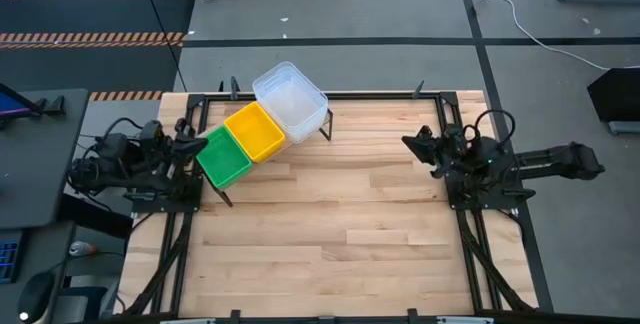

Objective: Stack baskets on shelf by color
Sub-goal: Return to Home Position

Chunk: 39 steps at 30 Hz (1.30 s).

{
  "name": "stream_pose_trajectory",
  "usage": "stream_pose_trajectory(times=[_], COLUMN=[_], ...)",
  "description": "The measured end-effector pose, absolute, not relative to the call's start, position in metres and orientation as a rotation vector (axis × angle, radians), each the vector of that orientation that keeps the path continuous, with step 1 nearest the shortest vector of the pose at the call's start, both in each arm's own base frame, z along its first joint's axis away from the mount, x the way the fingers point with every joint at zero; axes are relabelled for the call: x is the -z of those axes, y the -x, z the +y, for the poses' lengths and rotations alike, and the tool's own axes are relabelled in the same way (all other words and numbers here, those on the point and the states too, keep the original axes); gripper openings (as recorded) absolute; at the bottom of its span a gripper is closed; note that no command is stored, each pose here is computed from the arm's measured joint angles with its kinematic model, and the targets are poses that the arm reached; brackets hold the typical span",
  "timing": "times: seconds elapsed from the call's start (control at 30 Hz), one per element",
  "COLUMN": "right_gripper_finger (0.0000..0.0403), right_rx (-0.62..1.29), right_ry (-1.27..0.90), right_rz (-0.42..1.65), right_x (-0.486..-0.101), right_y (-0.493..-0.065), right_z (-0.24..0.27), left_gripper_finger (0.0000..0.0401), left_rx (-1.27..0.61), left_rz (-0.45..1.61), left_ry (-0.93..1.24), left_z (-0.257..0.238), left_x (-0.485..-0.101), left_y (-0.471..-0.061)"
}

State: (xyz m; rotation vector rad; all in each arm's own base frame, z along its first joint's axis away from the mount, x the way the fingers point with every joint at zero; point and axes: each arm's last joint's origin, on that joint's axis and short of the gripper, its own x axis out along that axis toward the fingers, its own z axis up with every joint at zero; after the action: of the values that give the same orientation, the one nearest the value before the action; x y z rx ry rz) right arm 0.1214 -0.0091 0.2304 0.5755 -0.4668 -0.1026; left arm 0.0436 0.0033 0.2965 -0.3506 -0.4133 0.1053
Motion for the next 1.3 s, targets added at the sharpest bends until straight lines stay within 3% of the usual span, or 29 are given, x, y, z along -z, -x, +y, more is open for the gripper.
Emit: stream_pose_trajectory(times=[0.13,0.5,0.63,0.83,1.3], right_gripper_finger=[0.0002,0.0003,0.0003,0.0005,0.0009], right_rx=[0.128,0.073,0.047,0.104,0.165], right_ry=[-0.616,-0.583,-0.576,-0.563,-0.594], right_rz=[-0.527,-0.476,-0.442,-0.232,-0.246], right_x=[-0.210,-0.207,-0.204,-0.185,-0.184], right_y=[-0.117,-0.121,-0.123,-0.130,-0.130], right_z=[-0.011,-0.009,-0.008,-0.008,-0.010], left_gripper_finger=[0.0000,0.0000,0.0000,0.0000,0.0018], left_rx=[-0.073,0.003,0.057,0.064,0.037], left_rz=[-0.465,-0.566,-0.532,-0.491,-0.450], left_ry=[0.340,0.294,0.324,0.326,0.231], left_z=[0.002,-0.002,-0.004,-0.005,-0.005], left_x=[-0.298,-0.264,-0.244,-0.231,-0.224], left_y=[-0.044,-0.065,-0.074,-0.080,-0.083])
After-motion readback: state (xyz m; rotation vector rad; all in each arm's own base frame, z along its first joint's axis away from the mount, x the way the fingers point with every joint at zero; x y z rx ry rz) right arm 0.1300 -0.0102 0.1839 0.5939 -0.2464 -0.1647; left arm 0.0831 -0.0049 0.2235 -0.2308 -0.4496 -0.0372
